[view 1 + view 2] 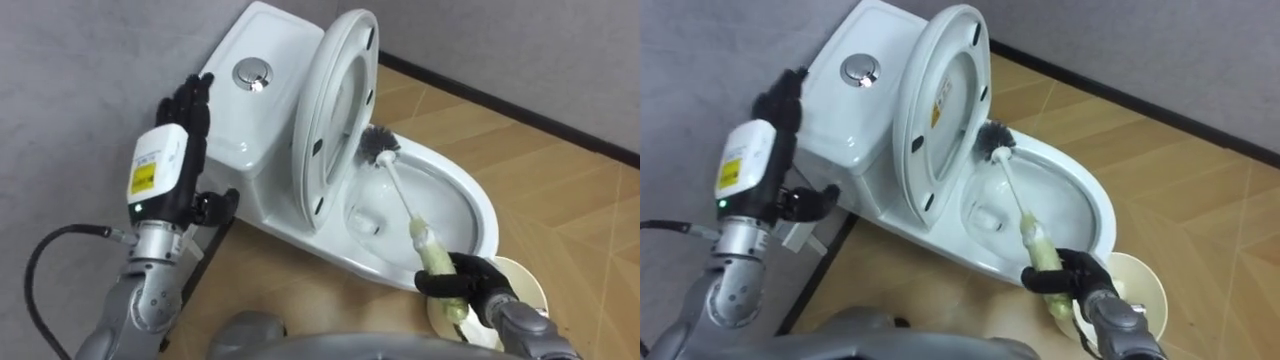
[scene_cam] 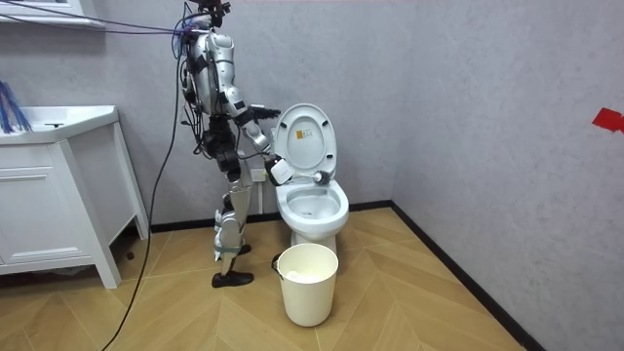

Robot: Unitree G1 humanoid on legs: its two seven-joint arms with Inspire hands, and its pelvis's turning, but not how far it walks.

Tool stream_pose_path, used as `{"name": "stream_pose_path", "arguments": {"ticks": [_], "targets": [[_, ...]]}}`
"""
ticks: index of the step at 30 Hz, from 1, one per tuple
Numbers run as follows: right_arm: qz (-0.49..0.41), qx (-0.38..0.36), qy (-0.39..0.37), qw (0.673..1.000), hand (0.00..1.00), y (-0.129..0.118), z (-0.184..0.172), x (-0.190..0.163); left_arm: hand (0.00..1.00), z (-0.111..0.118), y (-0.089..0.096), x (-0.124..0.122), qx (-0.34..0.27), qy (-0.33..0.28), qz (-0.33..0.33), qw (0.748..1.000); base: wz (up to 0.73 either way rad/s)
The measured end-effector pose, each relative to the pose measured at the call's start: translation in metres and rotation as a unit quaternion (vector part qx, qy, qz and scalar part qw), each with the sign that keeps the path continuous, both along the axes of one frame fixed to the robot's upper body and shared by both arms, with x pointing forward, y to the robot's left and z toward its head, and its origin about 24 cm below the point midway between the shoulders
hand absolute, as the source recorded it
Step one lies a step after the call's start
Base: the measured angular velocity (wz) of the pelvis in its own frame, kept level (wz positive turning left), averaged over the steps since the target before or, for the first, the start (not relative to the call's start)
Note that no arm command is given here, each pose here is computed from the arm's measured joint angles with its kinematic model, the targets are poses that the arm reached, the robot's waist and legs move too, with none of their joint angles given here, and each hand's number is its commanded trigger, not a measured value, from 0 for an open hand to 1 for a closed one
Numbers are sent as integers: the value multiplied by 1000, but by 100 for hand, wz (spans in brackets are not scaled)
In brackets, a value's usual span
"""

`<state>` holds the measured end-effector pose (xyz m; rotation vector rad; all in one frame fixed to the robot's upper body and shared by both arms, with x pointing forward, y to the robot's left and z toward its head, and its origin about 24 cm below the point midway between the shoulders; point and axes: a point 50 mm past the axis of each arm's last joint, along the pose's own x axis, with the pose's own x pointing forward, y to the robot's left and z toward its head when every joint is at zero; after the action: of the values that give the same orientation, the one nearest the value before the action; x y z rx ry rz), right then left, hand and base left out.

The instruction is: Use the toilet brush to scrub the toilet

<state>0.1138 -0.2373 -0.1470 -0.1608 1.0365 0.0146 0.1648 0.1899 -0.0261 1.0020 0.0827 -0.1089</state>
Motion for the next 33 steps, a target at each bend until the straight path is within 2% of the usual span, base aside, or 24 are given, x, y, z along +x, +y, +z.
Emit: {"name": "stream_pose_path", "arguments": {"ticks": [3,5,15,25,33], "targets": [[10,-4,17,1000,100,-3,-1,-4,0,-12,-1,-4,8,52,-10,999,-3],[18,-8,22,1000,100,-5,-1,-6,0,-13,-1,-4,13,64,-21,998,-4],[27,-25,71,997,100,-14,-7,-26,0,-19,1,-6,37,89,-29,995,-4],[41,-65,120,990,100,-25,-9,-42,0,-19,4,0,89,76,-24,993,-7],[126,-171,112,971,100,-39,-2,-33,0,-16,7,14,122,32,-18,992,2]]}}
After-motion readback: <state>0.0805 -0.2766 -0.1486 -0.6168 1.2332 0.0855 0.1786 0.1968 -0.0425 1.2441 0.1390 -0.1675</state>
